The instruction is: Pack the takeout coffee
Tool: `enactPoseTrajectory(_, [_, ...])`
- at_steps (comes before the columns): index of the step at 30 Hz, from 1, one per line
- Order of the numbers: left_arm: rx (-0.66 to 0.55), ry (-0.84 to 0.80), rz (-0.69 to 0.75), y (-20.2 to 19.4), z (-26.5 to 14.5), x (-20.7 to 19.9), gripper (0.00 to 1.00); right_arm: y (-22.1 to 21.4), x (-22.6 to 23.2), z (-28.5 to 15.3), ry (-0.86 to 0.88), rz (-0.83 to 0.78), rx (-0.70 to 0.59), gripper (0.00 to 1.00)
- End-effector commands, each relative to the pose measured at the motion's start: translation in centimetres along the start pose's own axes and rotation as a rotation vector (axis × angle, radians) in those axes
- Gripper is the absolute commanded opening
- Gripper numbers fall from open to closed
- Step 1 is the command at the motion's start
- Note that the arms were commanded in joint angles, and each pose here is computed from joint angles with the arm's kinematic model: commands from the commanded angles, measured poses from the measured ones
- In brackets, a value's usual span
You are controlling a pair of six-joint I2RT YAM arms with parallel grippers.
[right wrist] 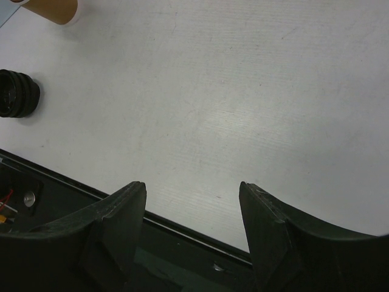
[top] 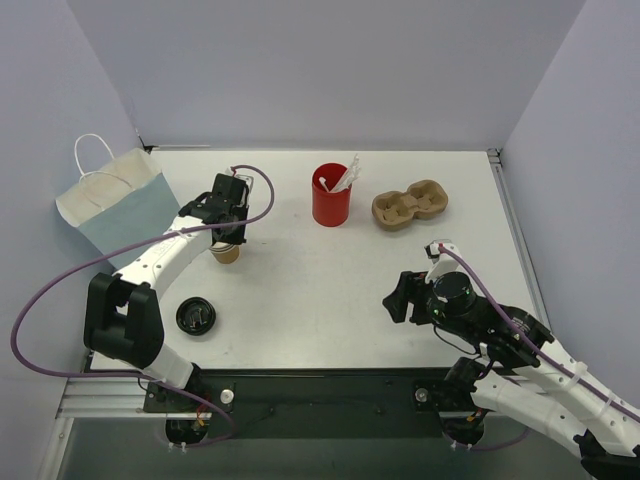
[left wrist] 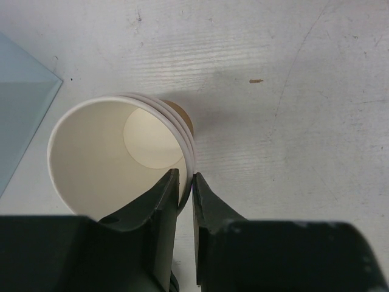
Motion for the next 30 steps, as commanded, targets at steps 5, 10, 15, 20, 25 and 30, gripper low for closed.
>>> enactPoseTrajectory(5, [-0.089, -0.032, -0.02, 2.9, -1.02, -0.53, 0.25, -0.1, 0.08, 0.32, 0.002, -0.009, -0.003, 0.63])
enactPoseTrajectory(10, [-0.089, -0.039, -0.02, 2.87, -1.1, -0.61, 0.25, -0.21, 0.13, 0.39, 0.003, -0.006, 0.003, 0.63])
enactPoseTrajectory(15, [-0.091, -0.043, -0.02, 2.95, -1.13, -0.68, 0.26, -0.23, 0.17, 0.53, 0.001, -0.006, 0.008, 0.63])
enactPoseTrajectory(20, [-0.092, -0.043, -0.019, 3.04, -1.18, -0.68, 0.28, -0.39, 0.16, 0.68, -0.001, -0.007, 0.017, 0.64])
enactPoseTrajectory(25, [-0.097, -0.043, -0.019, 3.16, -1.31, -0.66, 0.22, -0.52, 0.22, 0.86, -0.001, -0.01, 0.023, 0.63])
enactPoseTrajectory(30, [-0.105, -0.042, -0.019, 3.37, -1.56, -0.6, 0.13, -0.72, 0.27, 1.04, -0.001, -0.012, 0.033, 0.64])
Point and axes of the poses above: each gripper's point midway between its finger pads, its own z axis out along the fingers, its own x axis along the line the jaws close on, y = z × x, the point moved 1 cm from there along -z, back along the fingers, and after that the axes turned 10 degrees about -z, right-handed, at the moved point
